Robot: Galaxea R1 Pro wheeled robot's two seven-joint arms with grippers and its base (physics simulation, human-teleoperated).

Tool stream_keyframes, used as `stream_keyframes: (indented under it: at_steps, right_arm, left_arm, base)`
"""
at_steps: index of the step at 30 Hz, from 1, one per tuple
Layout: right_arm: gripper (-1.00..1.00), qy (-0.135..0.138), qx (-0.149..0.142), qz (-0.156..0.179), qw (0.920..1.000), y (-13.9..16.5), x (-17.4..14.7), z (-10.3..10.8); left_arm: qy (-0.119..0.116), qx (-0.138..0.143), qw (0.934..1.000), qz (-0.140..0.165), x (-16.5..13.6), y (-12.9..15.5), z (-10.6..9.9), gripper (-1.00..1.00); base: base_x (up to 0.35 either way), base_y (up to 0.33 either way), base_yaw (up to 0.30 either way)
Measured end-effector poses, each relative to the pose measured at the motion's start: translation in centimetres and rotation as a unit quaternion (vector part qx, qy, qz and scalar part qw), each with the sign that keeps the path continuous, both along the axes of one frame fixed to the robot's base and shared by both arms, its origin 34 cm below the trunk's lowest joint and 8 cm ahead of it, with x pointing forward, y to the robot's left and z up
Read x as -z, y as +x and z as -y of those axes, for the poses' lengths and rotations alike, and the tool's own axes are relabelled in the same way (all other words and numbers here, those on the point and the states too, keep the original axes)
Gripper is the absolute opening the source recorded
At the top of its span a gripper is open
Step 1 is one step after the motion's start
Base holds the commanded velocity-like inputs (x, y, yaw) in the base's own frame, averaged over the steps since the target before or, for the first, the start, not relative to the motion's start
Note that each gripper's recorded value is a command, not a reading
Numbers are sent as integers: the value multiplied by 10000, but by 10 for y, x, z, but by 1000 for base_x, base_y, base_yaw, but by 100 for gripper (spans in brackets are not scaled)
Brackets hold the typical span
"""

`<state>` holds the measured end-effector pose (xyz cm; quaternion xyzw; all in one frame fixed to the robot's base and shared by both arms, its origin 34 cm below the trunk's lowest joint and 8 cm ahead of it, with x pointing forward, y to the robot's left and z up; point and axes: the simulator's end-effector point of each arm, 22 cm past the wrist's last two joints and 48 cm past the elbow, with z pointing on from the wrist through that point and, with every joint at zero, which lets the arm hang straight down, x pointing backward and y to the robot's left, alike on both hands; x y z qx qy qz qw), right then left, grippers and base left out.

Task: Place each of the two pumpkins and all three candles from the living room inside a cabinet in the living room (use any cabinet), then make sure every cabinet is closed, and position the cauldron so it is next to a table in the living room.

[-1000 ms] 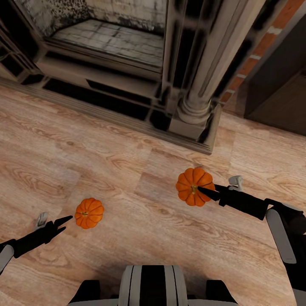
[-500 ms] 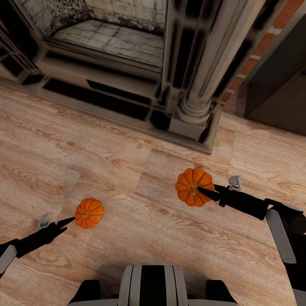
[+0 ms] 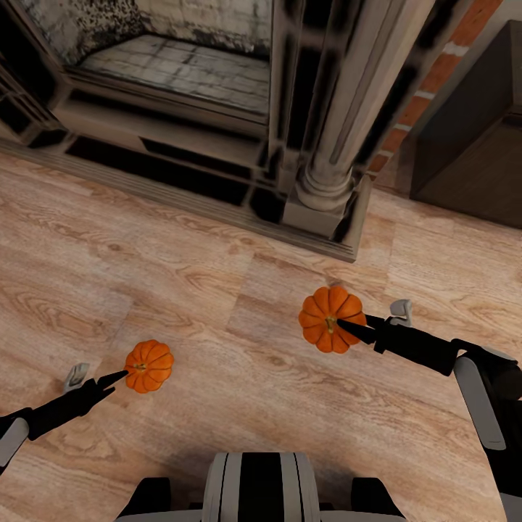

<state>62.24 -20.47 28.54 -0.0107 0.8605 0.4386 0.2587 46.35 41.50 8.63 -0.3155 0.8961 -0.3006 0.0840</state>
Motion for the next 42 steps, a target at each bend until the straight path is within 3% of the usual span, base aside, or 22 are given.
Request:
stream_keyframes:
  at_steps: [12, 21, 42]
  right_arm:
    - [-100, -17, 53, 19, 10000, 2, -1, 4]
    - [-100, -14, 52, 26, 10000, 2, -1, 5]
    - [-100, -12, 51, -142, 9999, -5, 17, 4]
  left_arm:
    - [42, 100, 9999, 88, 1, 1, 2, 100]
    - [-54, 404, 9988, 276, -1, 1, 16, 100]
    - [-140, 400, 9989, 192, 9, -10, 18, 100]
  base:
    - [0, 0, 0]
    - [0, 0, 0]
    - [0, 0, 0]
